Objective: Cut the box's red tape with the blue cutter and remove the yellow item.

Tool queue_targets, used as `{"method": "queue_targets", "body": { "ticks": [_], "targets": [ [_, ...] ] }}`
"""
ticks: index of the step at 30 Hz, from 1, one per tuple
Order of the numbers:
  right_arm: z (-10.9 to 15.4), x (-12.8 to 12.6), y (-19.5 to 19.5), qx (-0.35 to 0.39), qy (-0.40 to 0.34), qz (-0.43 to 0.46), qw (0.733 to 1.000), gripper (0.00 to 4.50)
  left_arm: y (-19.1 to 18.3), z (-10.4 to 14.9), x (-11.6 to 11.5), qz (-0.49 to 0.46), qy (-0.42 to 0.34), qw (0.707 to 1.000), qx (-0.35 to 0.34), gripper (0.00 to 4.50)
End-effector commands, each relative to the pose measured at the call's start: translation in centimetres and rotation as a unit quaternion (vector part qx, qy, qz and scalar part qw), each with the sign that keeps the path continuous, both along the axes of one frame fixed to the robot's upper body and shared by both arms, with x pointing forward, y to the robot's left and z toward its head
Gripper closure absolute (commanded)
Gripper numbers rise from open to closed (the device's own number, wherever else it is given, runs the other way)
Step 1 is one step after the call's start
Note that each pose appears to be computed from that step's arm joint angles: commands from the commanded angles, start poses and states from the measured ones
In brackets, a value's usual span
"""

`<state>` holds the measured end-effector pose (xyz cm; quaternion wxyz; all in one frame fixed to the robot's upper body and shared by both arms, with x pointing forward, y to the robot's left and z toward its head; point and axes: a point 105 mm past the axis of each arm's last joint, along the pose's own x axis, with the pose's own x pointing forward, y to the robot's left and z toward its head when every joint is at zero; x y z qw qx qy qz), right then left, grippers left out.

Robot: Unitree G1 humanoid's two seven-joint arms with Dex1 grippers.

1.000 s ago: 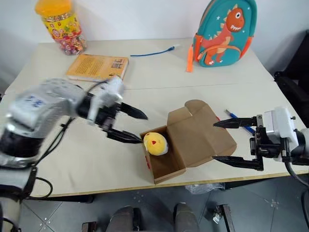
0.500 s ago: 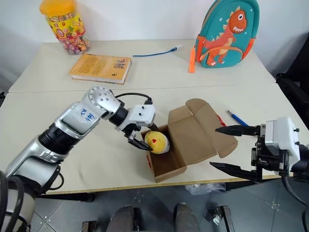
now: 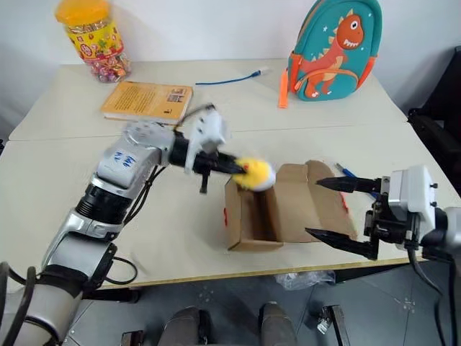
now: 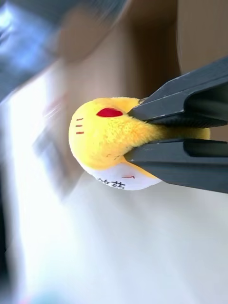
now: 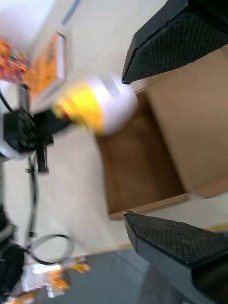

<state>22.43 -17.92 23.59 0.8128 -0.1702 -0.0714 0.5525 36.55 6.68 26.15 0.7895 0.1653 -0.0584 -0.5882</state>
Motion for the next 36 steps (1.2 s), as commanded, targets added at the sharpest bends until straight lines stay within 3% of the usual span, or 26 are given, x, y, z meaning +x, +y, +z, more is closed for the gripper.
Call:
{"method": "queue_targets", "body": {
  "ticks": [1,5,9,12,15,21,25,31,36],
  "targets": [
    [0.9,0.4,1.0,0.039,-0.02,0.018,0.999,0.0,5.9,1.5,0.4,0.074,-0.007,0.992,-0.101,4.46],
    [0.9,1.4,3.8,0.078,-0.029,0.063,0.995,0.0,14.8,-2.9,-0.7,0.233,0.01,0.969,-0.088,4.46],
    [0.6,3.0,5.9,0.103,-0.018,0.097,0.99,0.0,22.0,-7.4,-4.4,0.373,0.031,0.923,-0.083,4.46],
    [-0.1,4.1,6.8,0.105,-0.02,0.115,0.988,0.0,23.7,-9.8,-6.0,0.419,0.061,0.9,-0.106,4.46],
    [-0.7,4.3,7.2,0.091,-0.026,0.134,0.986,0.0,23.4,-11.1,-6.7,0.424,0.084,0.894,-0.122,3.54],
    [-0.7,4.1,6.5,0.08,-0.038,0.144,0.986,0.0,23.7,-10.9,-7.3,0.441,0.082,0.888,-0.102,1.64],
    [-0.4,4.0,5.4,0.067,-0.045,0.133,0.988,0.0,25.3,-9.5,-9.8,0.429,0.097,0.891,-0.112,0.39],
    [0.8,4.0,3.1,0.043,-0.051,0.089,0.994,0.0,27.3,-9.3,-15.8,0.412,0.106,0.905,-0.007,0.39],
    [-0.4,3.8,0.7,-0.008,-0.043,0.05,0.998,0.0,26.8,-9.2,-17.9,0.414,0.087,0.906,0.011,0.39]
  ]
}}
